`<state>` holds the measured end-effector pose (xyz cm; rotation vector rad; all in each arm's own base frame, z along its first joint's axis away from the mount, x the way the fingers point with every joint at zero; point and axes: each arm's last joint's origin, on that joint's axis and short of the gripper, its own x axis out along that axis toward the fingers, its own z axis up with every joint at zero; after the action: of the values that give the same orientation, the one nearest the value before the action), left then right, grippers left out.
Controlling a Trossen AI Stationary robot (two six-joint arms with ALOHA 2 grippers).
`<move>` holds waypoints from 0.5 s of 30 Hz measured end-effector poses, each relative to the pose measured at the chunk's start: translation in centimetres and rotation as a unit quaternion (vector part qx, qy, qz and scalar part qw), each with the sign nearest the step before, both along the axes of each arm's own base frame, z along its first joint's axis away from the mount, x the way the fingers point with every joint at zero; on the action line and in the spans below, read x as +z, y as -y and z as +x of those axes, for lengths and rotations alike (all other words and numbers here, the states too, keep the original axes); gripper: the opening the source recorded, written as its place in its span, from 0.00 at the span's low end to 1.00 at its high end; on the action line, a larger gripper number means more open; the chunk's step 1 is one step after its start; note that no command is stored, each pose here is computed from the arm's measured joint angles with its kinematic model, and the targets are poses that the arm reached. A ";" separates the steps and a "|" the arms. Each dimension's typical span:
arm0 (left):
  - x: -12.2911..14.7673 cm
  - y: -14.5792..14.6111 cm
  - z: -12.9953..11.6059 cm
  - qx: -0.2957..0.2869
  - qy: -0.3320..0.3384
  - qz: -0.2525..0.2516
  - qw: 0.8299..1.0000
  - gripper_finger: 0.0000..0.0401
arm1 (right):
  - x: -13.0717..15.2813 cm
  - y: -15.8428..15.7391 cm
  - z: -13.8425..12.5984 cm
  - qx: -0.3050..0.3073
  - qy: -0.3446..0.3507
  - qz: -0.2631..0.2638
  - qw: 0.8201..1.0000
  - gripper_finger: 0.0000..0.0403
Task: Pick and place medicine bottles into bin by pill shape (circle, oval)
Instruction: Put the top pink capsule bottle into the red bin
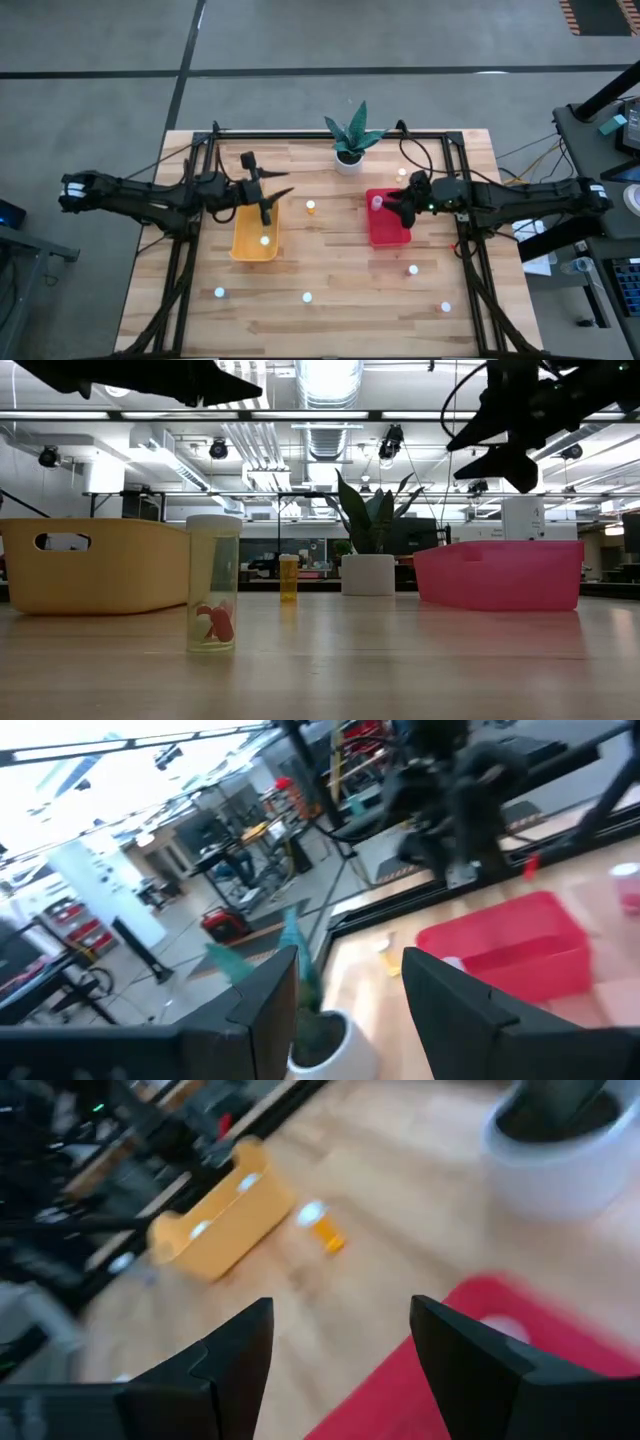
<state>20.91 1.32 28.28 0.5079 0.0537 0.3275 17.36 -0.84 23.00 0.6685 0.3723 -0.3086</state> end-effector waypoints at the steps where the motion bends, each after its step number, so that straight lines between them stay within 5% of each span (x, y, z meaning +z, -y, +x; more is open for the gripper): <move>1: 0.0 -0.2 0.0 0.005 0.001 0.000 1.000 0.41 | 0.1 -0.2 0.2 0.009 0.001 0.018 1.000 0.56; 8: 0.1 -1.0 -0.1 0.025 0.008 0.001 1.000 0.41 | 1.6 -2.4 1.9 0.056 -0.013 0.077 0.995 0.56; 15: 0.1 -1.0 -0.1 0.025 0.008 0.000 1.000 0.41 | 2.3 -4.7 3.9 0.049 -0.114 0.136 0.983 0.56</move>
<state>20.82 2.36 28.42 0.5039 0.0518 0.3799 21.29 3.85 25.27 0.8832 0.6739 -0.2418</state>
